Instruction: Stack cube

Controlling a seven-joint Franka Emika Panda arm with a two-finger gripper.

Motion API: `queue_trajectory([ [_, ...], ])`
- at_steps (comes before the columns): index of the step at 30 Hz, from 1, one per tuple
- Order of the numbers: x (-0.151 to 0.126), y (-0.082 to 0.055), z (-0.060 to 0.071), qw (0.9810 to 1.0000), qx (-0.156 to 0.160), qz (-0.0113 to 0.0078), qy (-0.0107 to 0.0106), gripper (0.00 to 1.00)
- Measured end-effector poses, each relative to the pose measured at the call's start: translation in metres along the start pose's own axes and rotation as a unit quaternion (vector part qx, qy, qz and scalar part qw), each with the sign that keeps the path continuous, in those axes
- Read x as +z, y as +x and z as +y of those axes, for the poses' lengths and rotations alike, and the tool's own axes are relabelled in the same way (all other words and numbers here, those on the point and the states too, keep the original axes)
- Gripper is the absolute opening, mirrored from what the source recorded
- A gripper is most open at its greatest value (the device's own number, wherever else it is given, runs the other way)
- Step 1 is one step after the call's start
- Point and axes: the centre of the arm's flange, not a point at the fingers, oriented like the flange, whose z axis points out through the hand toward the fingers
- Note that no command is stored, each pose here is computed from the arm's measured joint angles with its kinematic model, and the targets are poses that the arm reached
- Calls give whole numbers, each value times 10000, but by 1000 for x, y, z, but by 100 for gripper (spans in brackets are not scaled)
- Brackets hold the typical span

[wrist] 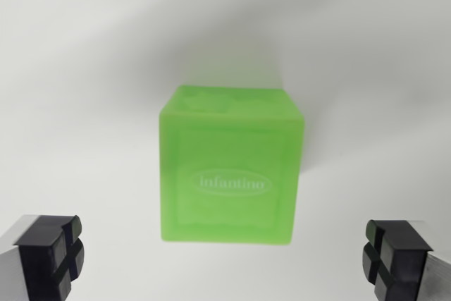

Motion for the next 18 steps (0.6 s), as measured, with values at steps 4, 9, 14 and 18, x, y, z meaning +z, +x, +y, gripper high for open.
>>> queue_trajectory([
  [4,15,0,0,10000,6,-3,5,100],
  [9,32,0,0,10000,8,-2,4,100],
  [14,48,0,0,10000,9,0,2,100],
  [18,56,0,0,10000,8,2,8,100],
])
